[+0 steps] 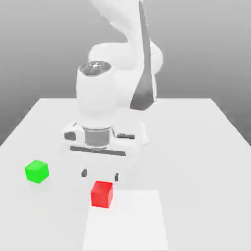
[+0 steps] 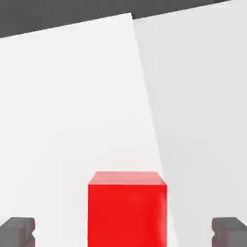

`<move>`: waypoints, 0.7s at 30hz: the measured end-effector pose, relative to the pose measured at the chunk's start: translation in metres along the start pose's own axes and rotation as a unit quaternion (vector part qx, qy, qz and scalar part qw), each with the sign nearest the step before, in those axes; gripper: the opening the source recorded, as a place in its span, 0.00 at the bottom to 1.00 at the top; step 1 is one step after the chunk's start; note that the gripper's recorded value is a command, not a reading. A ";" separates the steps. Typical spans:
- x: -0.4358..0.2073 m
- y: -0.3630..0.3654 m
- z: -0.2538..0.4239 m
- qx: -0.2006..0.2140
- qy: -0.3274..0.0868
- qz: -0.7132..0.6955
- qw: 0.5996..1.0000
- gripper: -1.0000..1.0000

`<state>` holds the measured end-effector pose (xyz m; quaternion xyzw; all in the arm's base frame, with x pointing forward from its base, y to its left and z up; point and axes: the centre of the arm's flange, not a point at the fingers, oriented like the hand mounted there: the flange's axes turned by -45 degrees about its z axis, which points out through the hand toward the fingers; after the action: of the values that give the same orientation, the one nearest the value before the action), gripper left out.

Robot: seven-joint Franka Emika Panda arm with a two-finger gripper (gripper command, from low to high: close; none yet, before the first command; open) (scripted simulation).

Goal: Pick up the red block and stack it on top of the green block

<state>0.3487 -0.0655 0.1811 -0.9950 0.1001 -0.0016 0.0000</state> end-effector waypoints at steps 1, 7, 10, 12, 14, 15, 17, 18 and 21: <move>-0.001 0.000 0.009 0.000 -0.001 0.000 1.000 0.50; -0.003 0.001 0.034 0.000 -0.002 0.001 1.000 0.00; -0.003 0.000 0.038 0.000 -0.001 0.001 1.000 0.00; -0.002 0.000 0.029 0.000 -0.002 0.001 1.000 0.00; -0.001 0.000 0.014 0.000 -0.002 0.000 1.000 0.00; -0.001 0.000 0.005 0.000 -0.001 0.000 1.000 0.00; -0.002 0.001 -0.012 0.000 -0.002 0.001 1.000 0.00; -0.002 0.001 -0.021 0.000 -0.002 0.001 1.000 0.00; -0.002 0.027 -0.031 -0.001 -0.001 0.080 0.997 0.00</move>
<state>0.3409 -0.0910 0.2124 -0.9837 0.1796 -0.0004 -0.0007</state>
